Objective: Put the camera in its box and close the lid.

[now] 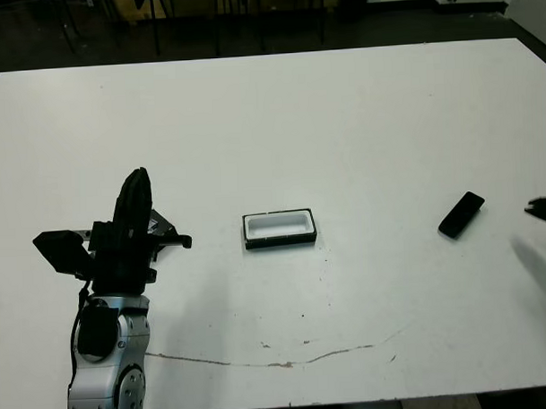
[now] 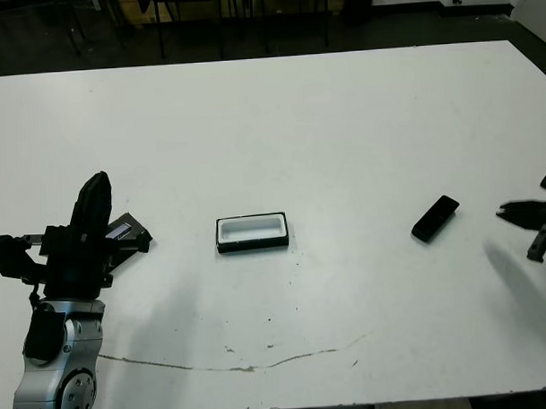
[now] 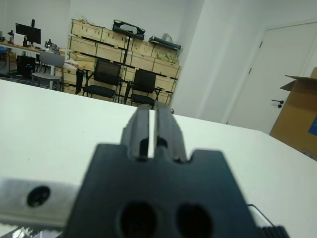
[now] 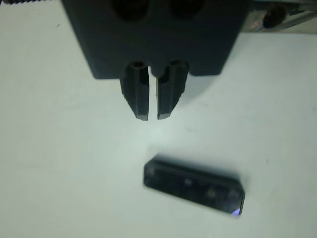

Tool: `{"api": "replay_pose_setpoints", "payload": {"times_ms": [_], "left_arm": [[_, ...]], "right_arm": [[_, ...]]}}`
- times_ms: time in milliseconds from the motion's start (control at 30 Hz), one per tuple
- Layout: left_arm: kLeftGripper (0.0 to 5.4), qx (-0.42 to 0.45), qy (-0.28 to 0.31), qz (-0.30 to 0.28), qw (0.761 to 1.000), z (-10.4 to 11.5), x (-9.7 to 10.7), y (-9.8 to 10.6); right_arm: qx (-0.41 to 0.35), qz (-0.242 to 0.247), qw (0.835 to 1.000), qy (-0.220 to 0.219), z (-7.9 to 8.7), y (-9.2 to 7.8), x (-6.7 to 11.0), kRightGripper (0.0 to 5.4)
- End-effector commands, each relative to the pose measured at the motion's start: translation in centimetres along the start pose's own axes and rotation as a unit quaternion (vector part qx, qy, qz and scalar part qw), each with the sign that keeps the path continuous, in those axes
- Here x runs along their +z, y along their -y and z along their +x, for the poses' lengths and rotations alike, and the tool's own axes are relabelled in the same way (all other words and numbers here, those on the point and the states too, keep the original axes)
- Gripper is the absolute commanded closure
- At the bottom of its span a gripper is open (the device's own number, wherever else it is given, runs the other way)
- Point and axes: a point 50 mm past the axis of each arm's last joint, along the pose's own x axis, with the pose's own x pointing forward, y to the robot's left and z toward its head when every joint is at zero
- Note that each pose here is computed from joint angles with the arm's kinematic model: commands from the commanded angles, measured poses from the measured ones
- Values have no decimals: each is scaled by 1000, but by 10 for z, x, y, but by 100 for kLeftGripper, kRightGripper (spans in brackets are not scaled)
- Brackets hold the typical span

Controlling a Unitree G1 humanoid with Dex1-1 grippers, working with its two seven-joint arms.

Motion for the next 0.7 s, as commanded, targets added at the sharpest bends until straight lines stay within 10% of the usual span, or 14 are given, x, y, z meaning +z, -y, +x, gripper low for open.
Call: {"api": "replay_pose_setpoints", "payload": {"times_ms": [33,700], "left_arm": [[538,4,-16,7,1000,-4,-5,-4],[538,3,-17,3,1000,-6,-6,-2]], "right_arm": [[26,-9,1000,-15,5,-3,-4,540],[103,18,995,3,43,-11,5,540]]}}
